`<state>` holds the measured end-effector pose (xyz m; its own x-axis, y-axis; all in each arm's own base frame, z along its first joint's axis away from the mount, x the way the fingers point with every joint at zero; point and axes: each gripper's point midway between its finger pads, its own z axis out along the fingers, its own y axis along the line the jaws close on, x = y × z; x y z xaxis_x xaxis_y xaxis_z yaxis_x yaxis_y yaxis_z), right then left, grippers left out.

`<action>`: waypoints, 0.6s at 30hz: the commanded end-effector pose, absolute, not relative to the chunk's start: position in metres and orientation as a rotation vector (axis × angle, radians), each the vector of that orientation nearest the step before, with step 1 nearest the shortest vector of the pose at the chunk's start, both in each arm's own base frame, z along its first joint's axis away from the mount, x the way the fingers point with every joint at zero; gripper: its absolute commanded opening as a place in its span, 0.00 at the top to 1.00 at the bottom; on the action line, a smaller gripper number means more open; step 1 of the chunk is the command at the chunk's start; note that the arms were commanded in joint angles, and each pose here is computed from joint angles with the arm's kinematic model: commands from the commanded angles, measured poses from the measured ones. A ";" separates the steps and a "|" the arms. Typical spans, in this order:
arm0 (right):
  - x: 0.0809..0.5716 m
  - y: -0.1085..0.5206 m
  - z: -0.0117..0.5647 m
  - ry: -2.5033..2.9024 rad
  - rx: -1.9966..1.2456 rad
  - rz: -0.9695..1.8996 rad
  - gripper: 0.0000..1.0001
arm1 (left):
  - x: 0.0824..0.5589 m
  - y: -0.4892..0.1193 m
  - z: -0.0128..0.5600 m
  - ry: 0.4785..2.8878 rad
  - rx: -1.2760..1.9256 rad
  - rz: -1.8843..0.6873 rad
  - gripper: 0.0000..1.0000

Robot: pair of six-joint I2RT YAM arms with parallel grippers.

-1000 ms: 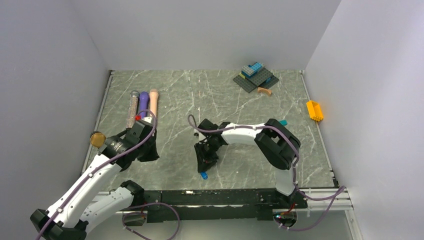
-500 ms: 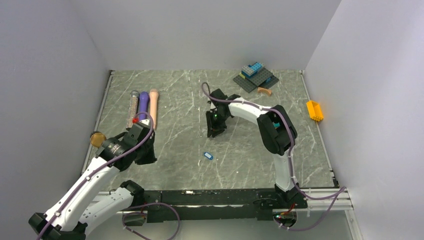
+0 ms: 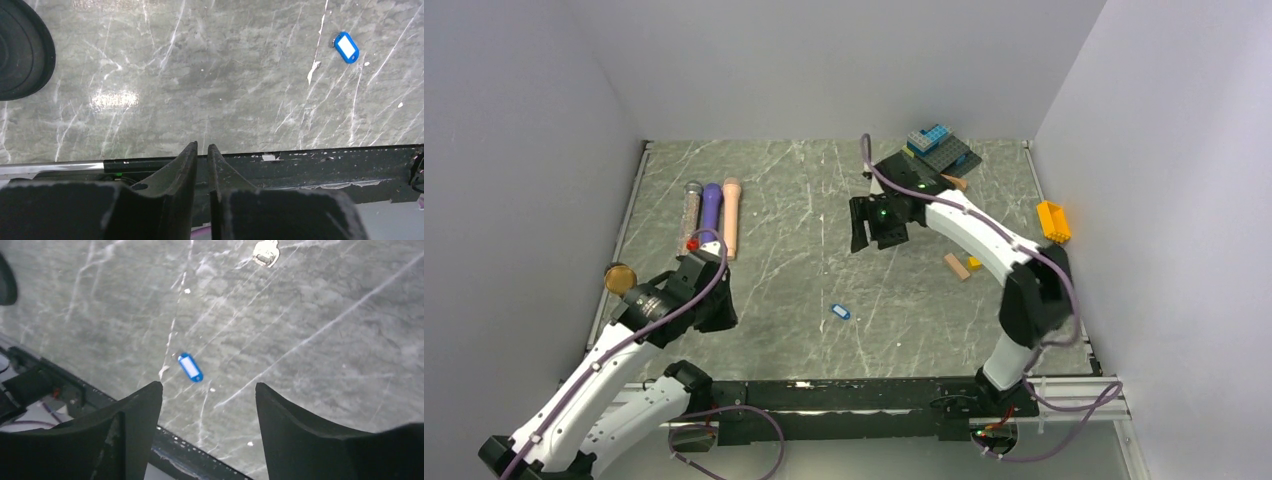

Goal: Remove the keys from the keyring

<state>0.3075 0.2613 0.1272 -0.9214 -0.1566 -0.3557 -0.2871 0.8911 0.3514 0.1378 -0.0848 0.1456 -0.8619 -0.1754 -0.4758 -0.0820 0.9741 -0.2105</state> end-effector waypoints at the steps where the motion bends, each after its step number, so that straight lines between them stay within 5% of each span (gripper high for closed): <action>1: 0.285 0.245 0.170 2.639 -0.350 0.603 0.22 | 0.150 -0.096 0.154 2.526 -0.151 -0.341 0.72; 4: 0.274 0.234 0.187 2.596 -0.344 0.592 0.11 | 0.159 -0.104 0.160 2.474 -0.104 -0.390 0.39; 7: 0.263 0.222 0.205 2.542 -0.328 0.588 0.07 | 0.169 -0.112 0.168 2.421 -0.068 -0.425 0.20; 18: 0.234 0.186 0.260 2.297 -0.201 0.612 0.00 | 0.208 -0.138 0.202 2.251 0.067 -0.502 0.13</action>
